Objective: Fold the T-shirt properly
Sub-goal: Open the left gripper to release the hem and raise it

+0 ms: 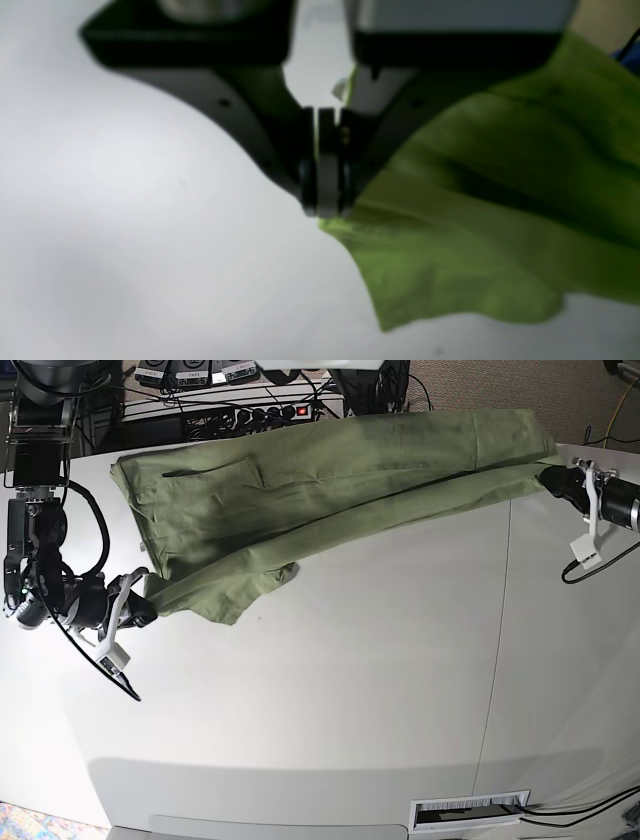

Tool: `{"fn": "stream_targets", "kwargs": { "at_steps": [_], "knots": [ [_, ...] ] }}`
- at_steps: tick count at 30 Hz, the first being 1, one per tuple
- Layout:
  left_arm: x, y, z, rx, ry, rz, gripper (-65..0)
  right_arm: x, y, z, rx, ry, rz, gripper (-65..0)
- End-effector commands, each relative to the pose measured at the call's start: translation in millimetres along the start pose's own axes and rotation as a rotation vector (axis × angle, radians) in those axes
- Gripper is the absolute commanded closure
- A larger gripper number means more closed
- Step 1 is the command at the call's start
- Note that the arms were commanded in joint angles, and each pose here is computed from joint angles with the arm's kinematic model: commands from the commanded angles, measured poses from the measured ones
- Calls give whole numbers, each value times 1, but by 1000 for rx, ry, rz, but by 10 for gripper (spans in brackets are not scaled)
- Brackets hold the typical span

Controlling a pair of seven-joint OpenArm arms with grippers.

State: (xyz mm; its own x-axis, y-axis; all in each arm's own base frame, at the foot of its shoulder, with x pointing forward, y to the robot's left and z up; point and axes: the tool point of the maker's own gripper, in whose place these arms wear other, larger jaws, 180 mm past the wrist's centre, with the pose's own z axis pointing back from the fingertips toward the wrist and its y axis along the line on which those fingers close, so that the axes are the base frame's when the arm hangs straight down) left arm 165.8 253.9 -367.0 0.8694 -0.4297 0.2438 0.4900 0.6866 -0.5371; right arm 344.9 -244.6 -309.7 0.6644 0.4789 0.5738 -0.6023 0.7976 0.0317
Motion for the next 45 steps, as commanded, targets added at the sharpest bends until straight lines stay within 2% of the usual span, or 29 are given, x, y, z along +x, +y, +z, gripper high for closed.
{"fn": "stream_targets", "kwargs": {
  "at_steps": [1, 7, 10, 11, 13, 19, 23, 26, 28, 33, 35, 40, 41, 45],
  "knots": [
    [5, 3, 14, 24, -4, -18, 0, 12, -10, 15, -27, -26, 16, 0],
    [6, 3, 12, 20, -8, -19, 0, 7, -14, 19, -34, -7, 16, 0],
    [7, 2, 10, 15, -11, -18, -199, 5, -13, 18, -31, -4, 15, 0],
    [6, 2, 10, 15, -10, -18, -245, 5, -13, 18, -30, -3, 15, 0],
    [6, 2, 10, 16, -10, -18, -275, 4, -12, 18, -29, -1, 14, 0],
    [10, -1, 6, 3, -30, -17, -275, 4, -12, 17, -28, -2, 14, 0],
    [20, -4, 1, -13, -77, -20, -275, 4, -11, 17, -26, -4, 13, 0],
    [44, -6, 1, -21, -178, -31, -275, 4, -11, 17, -26, -4, 13, 0],
    [59, 0, 5, 15, -250, -39, -275, 4, -11, 17, -26, -4, 13, 0],
    [83, 7, 39, 58, -410, -34, -270, 5, -11, 17, -26, -6, 13, 0],
    [76, 11, 49, 81, -391, -26, -228, 6, -11, 17, -26, -11, 13, 0],
    [56, 13, 47, 88, -364, 13, -19, 7, -10, 17, -22, -21, 12, 0],
    [52, 12, 42, 78, -362, 26, 0, 8, -10, 17, -21, -21, 12, 0],
    [33, 4, 23, 36, -349, 78, 0, 8, -10, 17, -21, -22, 12, 0]
  ]
}}
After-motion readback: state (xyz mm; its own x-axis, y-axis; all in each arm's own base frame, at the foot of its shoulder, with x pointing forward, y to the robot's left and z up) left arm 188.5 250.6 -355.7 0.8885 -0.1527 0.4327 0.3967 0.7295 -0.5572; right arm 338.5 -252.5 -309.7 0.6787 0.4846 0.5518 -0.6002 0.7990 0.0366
